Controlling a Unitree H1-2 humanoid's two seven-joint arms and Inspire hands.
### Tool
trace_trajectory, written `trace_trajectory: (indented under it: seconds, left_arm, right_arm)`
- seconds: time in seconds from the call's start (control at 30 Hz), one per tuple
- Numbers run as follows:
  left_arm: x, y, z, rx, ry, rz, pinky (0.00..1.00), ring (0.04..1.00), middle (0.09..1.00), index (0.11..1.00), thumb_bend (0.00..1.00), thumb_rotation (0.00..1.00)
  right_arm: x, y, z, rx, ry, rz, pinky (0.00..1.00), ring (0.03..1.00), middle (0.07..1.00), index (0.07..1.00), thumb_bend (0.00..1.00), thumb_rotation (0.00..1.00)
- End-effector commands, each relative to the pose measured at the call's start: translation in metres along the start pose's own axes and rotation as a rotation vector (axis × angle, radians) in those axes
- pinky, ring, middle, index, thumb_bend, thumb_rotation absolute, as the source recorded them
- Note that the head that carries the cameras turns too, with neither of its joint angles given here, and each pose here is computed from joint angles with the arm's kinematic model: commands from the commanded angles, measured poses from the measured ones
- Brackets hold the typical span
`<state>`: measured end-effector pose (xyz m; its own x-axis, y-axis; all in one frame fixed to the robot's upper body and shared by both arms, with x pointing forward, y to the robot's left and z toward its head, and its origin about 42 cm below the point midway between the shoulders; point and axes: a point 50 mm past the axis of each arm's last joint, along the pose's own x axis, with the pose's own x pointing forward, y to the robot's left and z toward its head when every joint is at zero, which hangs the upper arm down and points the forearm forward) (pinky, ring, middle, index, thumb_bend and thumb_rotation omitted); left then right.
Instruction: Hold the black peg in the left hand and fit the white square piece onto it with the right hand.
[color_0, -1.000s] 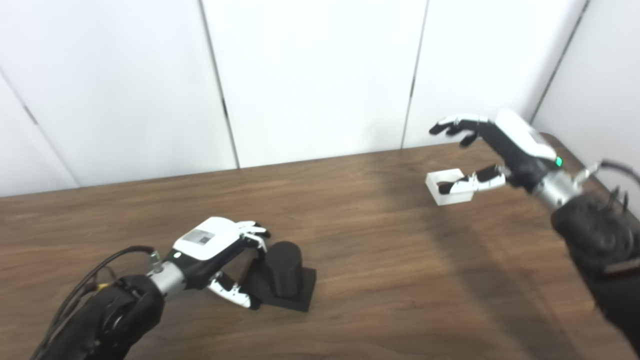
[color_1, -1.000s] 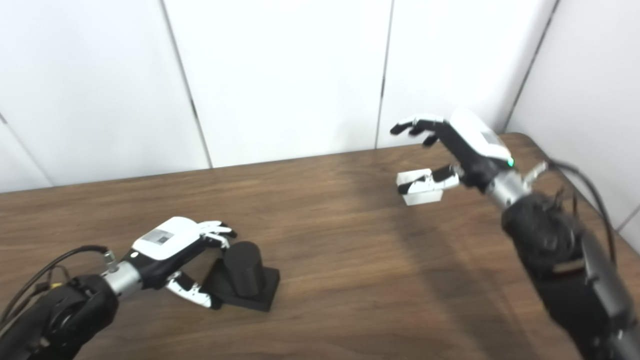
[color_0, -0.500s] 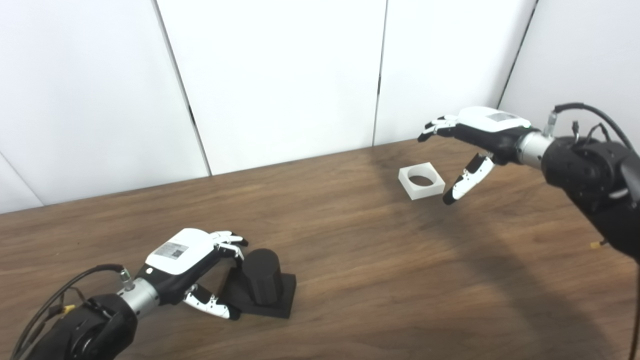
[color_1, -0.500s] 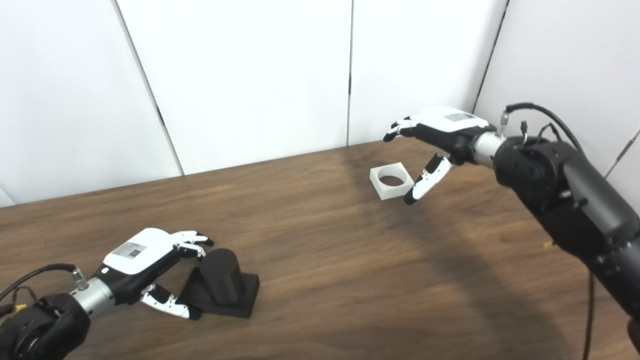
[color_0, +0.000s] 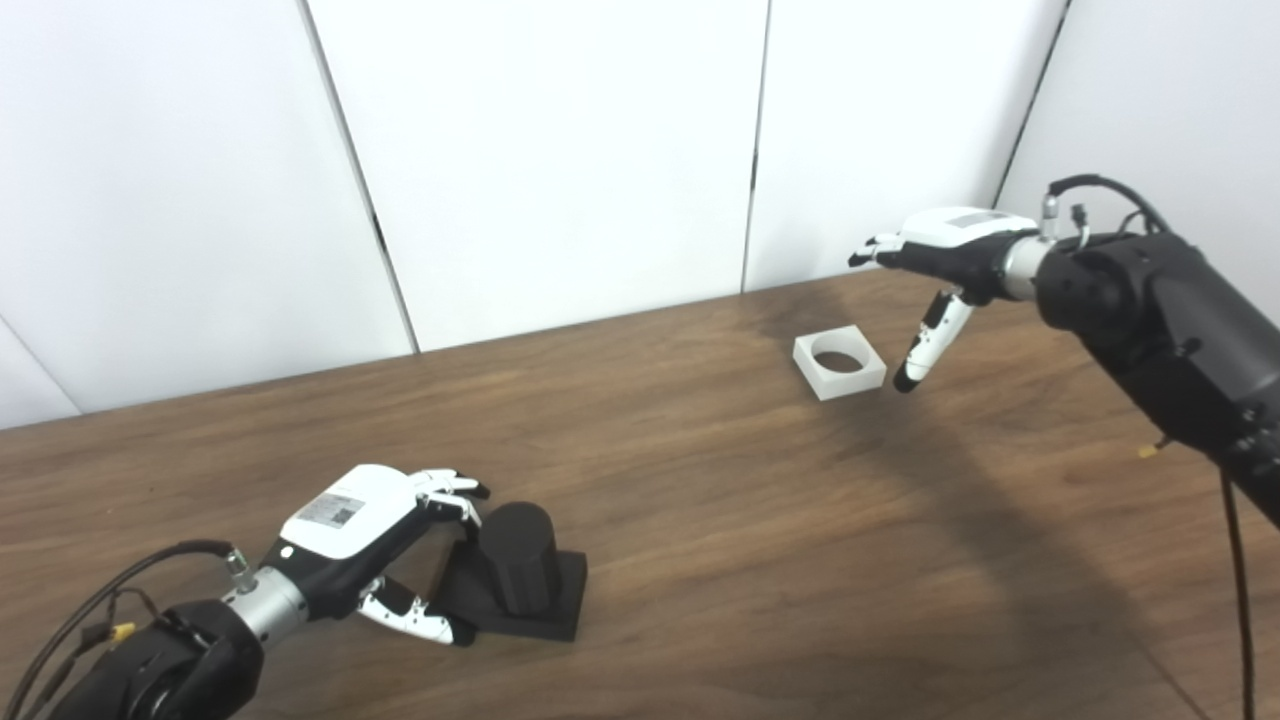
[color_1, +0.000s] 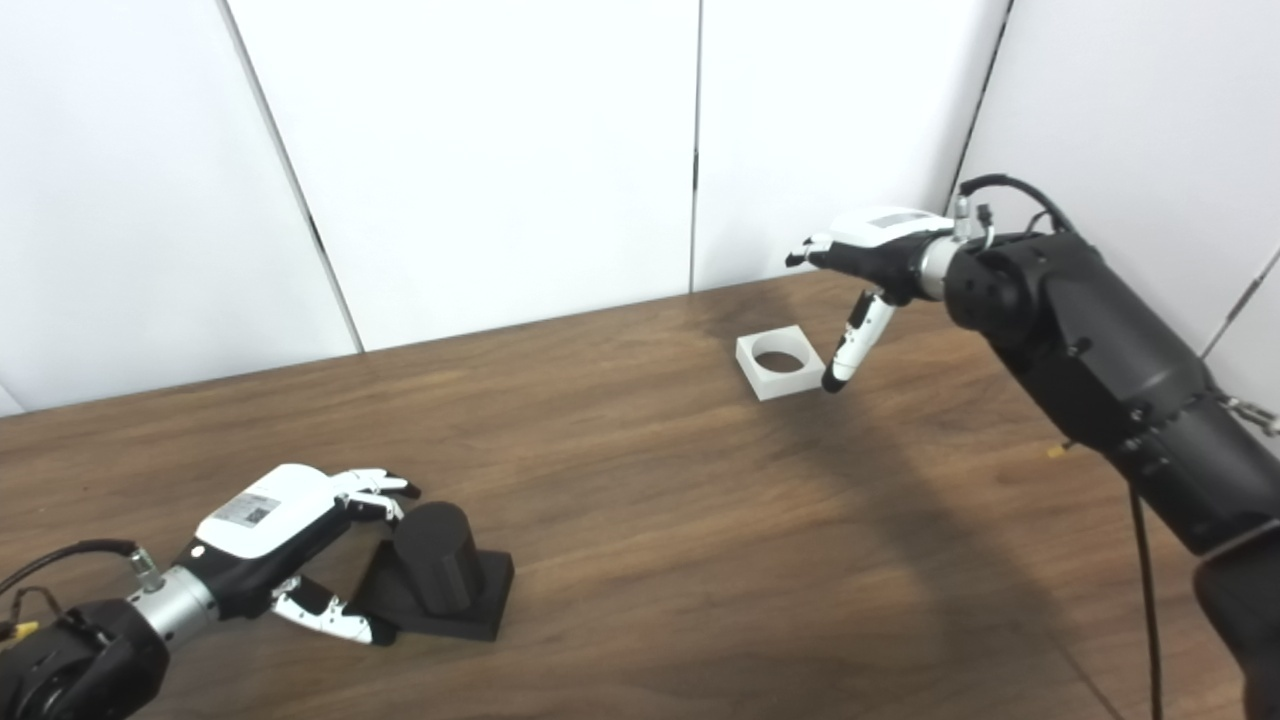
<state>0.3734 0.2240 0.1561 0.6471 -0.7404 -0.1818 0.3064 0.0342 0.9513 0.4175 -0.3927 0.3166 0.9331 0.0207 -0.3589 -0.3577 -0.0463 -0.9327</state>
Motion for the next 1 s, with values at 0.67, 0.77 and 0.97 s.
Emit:
trace_trajectory:
  seconds: [0.67,0.77,0.97]
  left_arm:
    - [-0.024,-0.037,-0.001,0.017,0.024,-0.176,0.75,0.892,0.864,0.489,0.52,0.06]
    - [-0.024,-0.036,0.0,0.018,0.021,-0.173,0.75,0.887,0.864,0.488,0.52,0.06]
    - [-0.023,-0.037,0.005,0.014,0.023,-0.189,0.75,0.89,0.865,0.489,0.52,0.06]
  right_arm:
    - [0.037,-0.005,0.014,0.011,0.067,-0.049,0.97,1.0,1.0,0.985,0.87,0.27]
    - [0.045,-0.001,0.018,0.007,0.069,-0.033,0.95,1.0,1.0,0.97,0.85,0.26]
    - [0.058,0.008,0.018,0.031,0.069,-0.024,0.95,0.984,0.991,0.952,0.84,0.23]
